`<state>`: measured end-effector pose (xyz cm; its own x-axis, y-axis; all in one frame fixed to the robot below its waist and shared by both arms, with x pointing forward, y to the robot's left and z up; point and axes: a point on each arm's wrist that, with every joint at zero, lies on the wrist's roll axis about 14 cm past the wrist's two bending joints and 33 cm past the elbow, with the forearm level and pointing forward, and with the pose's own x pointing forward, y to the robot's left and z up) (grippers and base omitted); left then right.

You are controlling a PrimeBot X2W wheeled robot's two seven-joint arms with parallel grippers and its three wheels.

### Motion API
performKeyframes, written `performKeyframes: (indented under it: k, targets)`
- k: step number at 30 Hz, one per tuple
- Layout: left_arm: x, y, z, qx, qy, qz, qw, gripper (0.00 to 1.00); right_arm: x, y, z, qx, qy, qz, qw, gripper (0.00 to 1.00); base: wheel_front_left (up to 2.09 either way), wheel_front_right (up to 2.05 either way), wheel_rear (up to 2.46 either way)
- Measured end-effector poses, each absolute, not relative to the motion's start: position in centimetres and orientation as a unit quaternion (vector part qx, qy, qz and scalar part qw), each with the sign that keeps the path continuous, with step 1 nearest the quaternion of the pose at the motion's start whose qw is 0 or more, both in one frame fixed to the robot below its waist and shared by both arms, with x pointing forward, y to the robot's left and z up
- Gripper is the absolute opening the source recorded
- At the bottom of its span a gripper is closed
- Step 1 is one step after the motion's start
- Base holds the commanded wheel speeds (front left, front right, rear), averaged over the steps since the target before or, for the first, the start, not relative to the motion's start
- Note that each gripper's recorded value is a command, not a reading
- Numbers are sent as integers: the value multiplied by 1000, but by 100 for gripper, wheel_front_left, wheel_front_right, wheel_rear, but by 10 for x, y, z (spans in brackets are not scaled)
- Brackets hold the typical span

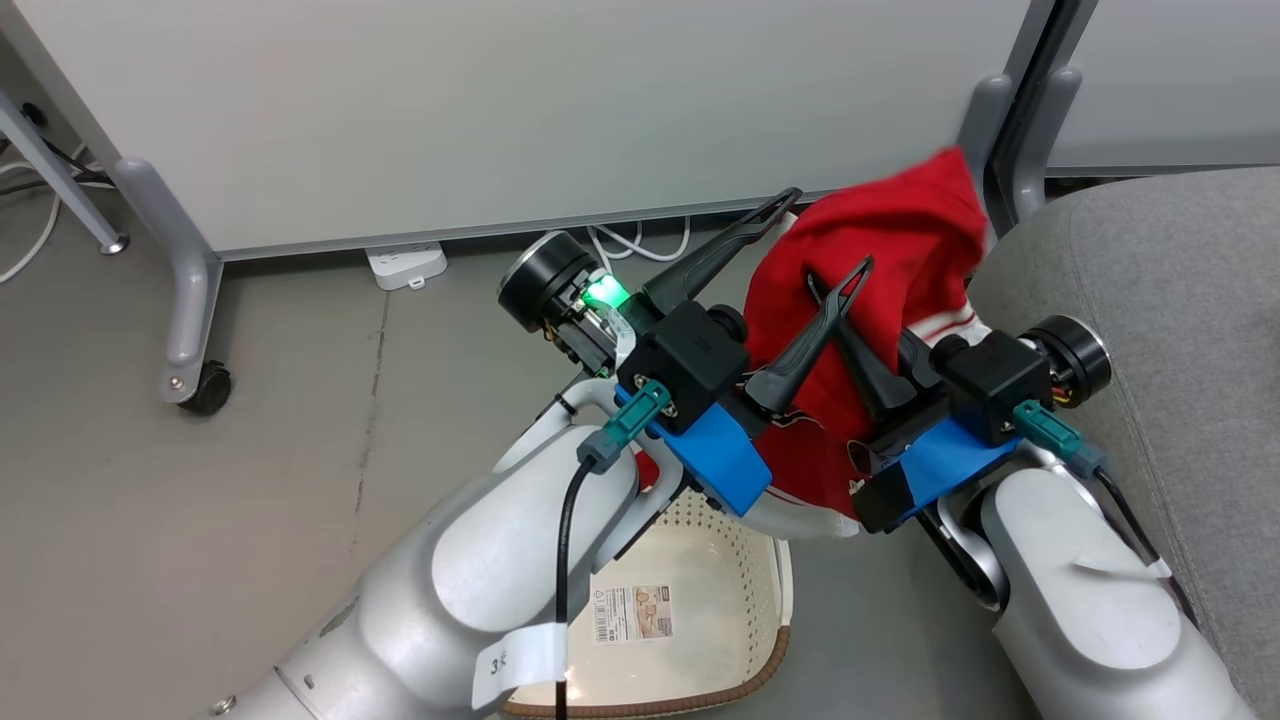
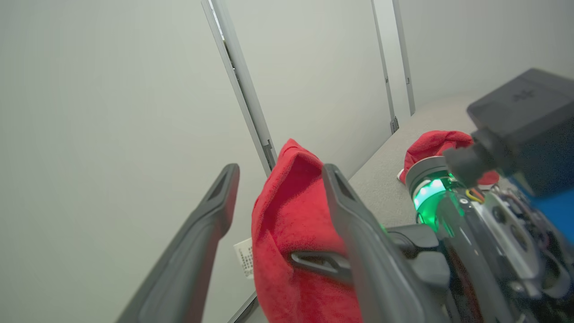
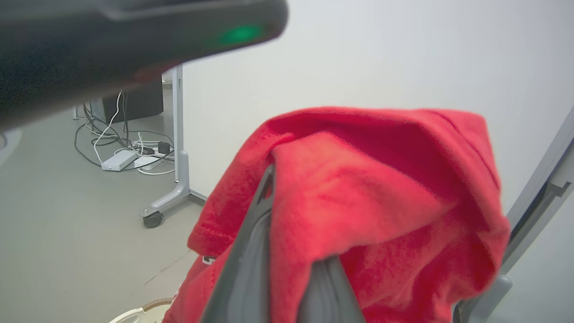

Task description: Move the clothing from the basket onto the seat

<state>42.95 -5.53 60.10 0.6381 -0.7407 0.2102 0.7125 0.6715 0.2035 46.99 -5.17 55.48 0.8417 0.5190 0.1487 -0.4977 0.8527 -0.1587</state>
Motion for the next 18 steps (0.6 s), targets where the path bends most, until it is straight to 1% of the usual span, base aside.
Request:
performKeyframes:
  k: [9,18]
  targets:
    - [436,-60,590,47,-129,-406,904,100,475,-65,551,-52,-91,248,963,0,0,0,0]
    - [440,-82,576,42,-115,-437,891,100,481,-100,548,-50,-87,203,974,0,0,0,0]
